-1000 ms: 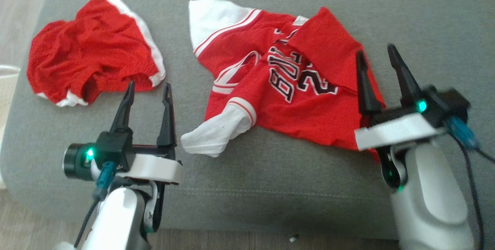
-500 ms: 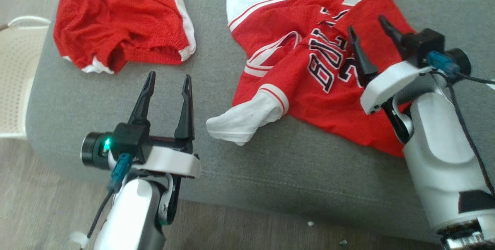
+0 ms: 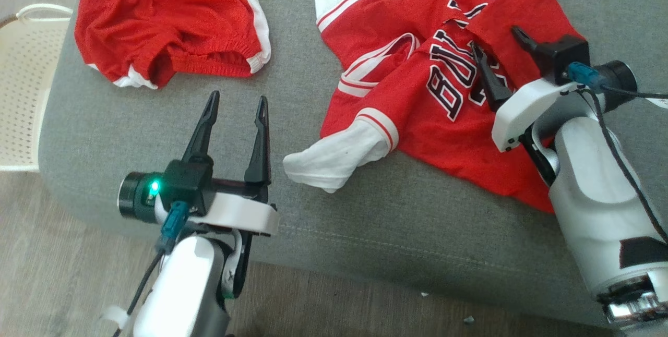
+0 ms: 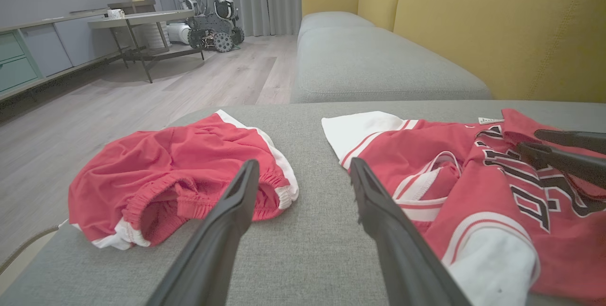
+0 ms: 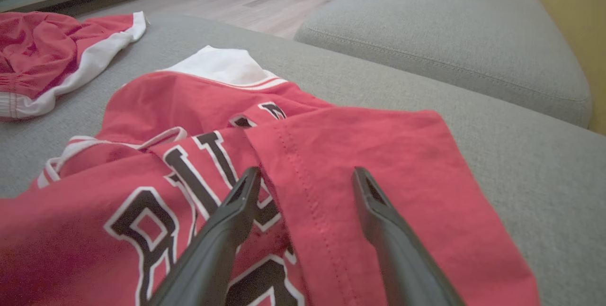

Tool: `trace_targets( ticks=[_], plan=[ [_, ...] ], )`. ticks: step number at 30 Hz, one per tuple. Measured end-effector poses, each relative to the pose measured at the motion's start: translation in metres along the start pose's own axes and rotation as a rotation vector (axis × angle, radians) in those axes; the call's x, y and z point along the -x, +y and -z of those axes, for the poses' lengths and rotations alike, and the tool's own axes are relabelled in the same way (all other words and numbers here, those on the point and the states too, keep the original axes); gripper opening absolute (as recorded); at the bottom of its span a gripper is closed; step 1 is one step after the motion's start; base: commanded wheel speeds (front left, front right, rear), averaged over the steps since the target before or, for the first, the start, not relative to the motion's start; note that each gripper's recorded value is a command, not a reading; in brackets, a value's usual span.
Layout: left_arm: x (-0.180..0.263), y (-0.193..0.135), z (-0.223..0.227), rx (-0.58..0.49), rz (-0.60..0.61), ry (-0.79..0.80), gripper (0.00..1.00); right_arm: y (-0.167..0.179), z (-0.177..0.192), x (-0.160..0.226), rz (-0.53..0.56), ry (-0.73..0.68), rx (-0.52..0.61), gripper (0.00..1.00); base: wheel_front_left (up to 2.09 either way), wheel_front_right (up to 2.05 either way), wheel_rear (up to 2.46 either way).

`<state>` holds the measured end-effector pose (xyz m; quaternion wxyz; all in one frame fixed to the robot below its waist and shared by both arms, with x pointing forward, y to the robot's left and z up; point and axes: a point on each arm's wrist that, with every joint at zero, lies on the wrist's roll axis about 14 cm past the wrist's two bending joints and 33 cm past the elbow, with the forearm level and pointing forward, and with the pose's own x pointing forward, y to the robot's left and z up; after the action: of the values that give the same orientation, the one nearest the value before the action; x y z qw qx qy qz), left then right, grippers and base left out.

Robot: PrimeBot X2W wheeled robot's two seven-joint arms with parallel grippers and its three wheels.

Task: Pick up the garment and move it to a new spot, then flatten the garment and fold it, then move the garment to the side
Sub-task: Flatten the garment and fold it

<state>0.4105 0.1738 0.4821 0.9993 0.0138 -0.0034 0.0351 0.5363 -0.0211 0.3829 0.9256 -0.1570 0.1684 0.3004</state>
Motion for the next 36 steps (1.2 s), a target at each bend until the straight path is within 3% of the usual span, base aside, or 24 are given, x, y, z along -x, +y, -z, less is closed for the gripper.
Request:
trace_targets(
  ticks=[4, 5, 6, 15, 21, 27, 34, 35, 36],
  plan=[
    [-0.004, -0.001, 0.0, -0.003, 0.005, -0.002, 1.0, -0.003, 0.008, -0.003, 0.004, 0.025, 0.006, 1.0, 0.0, 0.0, 0.0],
    [-0.005, -0.002, 0.0, -0.003, 0.007, -0.004, 1.0, -0.004, 0.011, -0.004, 0.004, 0.034, 0.006, 0.64, 0.0, 0.0, 0.0],
    [-0.005, -0.002, -0.001, -0.003, 0.008, -0.004, 1.0, -0.005, 0.012, -0.004, 0.006, 0.039, 0.005, 0.0, 0.0, 0.0, 0.0],
    [-0.005, -0.006, 0.0, 0.007, 0.011, -0.002, 1.0, -0.04, -0.008, -0.006, 0.097, -0.037, -0.035, 0.0, 0.0, 0.0, 0.0],
    [-0.007, -0.008, 0.004, 0.018, 0.015, 0.009, 1.0, -0.094, -0.029, -0.004, 0.21, -0.072, -0.043, 0.0, 0.0, 0.0, 0.0],
    [-0.013, -0.011, 0.01, 0.021, 0.027, 0.021, 1.0, -0.127, -0.058, -0.017, 0.237, -0.072, 0.023, 0.0, 0.0, 0.0, 0.0],
    [-0.021, -0.014, 0.018, 0.016, 0.038, 0.04, 1.0, -0.154, -0.059, -0.035, 0.242, 0.005, 0.147, 0.0, 0.0, 0.0, 0.0],
    [-0.022, -0.013, 0.02, 0.013, 0.037, 0.042, 1.0, -0.158, -0.059, -0.037, 0.247, 0.012, 0.163, 0.65, 0.0, 0.0, 0.0],
    [-0.023, -0.012, 0.021, 0.012, 0.035, 0.045, 1.0, -0.164, -0.058, -0.04, 0.254, 0.028, 0.173, 1.0, 0.0, 0.0, 0.0]
  ],
)
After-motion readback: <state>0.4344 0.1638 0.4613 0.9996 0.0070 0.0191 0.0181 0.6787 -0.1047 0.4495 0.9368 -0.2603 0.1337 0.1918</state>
